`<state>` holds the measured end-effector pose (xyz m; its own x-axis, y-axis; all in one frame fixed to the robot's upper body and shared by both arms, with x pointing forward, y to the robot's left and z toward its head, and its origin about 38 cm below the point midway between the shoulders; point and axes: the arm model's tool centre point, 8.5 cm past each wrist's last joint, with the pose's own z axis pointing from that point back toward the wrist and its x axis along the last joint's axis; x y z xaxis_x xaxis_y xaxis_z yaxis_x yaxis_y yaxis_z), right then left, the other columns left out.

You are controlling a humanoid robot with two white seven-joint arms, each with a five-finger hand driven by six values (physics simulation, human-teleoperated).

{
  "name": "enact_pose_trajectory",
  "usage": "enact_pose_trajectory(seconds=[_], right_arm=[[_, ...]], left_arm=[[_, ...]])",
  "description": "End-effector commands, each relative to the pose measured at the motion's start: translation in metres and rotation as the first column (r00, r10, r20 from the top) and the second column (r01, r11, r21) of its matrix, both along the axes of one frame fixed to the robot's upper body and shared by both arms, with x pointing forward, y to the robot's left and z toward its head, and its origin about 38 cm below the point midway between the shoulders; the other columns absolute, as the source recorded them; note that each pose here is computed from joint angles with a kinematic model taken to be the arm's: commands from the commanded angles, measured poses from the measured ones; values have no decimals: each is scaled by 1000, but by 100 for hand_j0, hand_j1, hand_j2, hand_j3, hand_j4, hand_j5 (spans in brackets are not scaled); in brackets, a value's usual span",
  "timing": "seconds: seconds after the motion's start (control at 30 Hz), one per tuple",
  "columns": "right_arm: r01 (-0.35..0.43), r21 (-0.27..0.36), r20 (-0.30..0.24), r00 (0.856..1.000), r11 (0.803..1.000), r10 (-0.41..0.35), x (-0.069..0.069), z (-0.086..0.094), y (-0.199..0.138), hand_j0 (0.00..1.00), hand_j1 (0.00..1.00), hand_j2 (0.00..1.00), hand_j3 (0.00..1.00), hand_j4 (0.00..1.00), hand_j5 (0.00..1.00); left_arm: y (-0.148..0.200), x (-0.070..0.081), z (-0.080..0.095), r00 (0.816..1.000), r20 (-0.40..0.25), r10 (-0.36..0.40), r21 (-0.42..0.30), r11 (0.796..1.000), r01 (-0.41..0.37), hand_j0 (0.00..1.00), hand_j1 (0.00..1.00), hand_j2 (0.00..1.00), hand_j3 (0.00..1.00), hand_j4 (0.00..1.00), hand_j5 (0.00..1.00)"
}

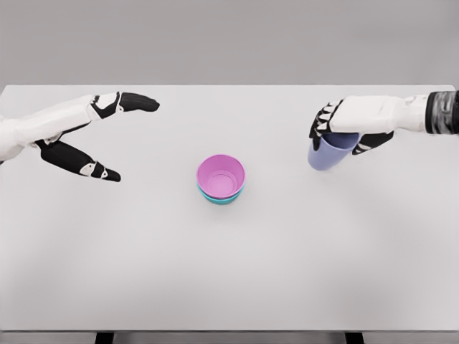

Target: Stacking bowl and cup with both arms

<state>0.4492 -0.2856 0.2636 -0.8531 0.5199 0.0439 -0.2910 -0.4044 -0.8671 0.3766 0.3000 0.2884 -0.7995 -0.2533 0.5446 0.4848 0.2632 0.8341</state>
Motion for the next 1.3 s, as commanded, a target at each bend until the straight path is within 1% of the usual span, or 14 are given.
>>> enact_pose_trajectory(seconds=[0.0,0.17,0.27,0.37,0.47,0.57,0.6,0.7,0.77,0.93,1.03,1.07,1.17,1.27], right_arm=[[-20,19,0,1000,1000,20,1,1,11,52,52,52,52,52,52],[-84,54,40,996,995,82,7,16,42,53,53,53,53,53,53],[-138,74,63,989,988,134,5,25,65,53,53,53,53,53,53],[-225,82,84,972,971,218,-9,29,91,53,53,53,53,53,53],[-282,81,107,956,956,273,-22,35,105,52,52,52,52,52,52],[-323,98,109,944,941,313,-27,34,123,53,53,53,53,53,53],[-344,104,108,937,933,333,-30,33,131,53,53,53,53,53,53],[-387,109,85,921,916,379,-36,23,150,53,53,53,53,53,53],[-401,117,78,916,909,394,-38,20,158,53,53,53,53,53,53],[-402,120,77,915,908,396,-36,18,162,53,53,53,53,53,53],[-373,117,52,928,920,369,-23,11,164,54,54,54,54,54,54],[-352,109,34,936,929,351,-17,4,161,54,54,54,54,54,54],[-342,109,27,940,933,341,-13,1,161,54,54,54,54,54,54],[-346,102,16,938,933,346,-15,-3,162,54,54,54,54,54,54]], left_arm=[[0,0,1,1000,-5,1,-7,1000,-1,100,100,100,100,100,100],[2,1,-1,1000,-10,8,-6,1000,-8,100,100,100,100,100,100],[2,1,0,1000,-8,8,-6,1000,-8,100,100,100,100,100,100],[2,1,0,1000,-8,8,-6,1000,-8,100,100,100,100,100,100],[2,1,0,1000,-8,8,-6,1000,-8,100,100,100,100,100,100],[2,1,-1,1000,-10,8,-6,1000,-8,100,100,100,100,100,100],[2,1,0,1000,-8,8,-6,1000,-8,100,100,100,100,100,100],[2,1,0,1000,-8,8,-6,1000,-8,100,100,100,100,100,100],[3,2,-1,1000,-9,9,-6,1000,-9,100,100,100,100,100,100],[3,2,-1,1000,-9,9,-6,1000,-9,100,100,100,100,100,100],[3,2,-1,1000,-9,9,-6,1000,-9,100,100,100,100,100,100],[3,1,-1,1000,-10,10,-6,1000,-10,100,100,100,100,100,100],[3,1,-1,1000,-10,10,-6,1000,-10,100,100,100,100,100,100],[3,1,-1,1000,-10,10,-6,1000,-10,100,100,100,100,100,100]])
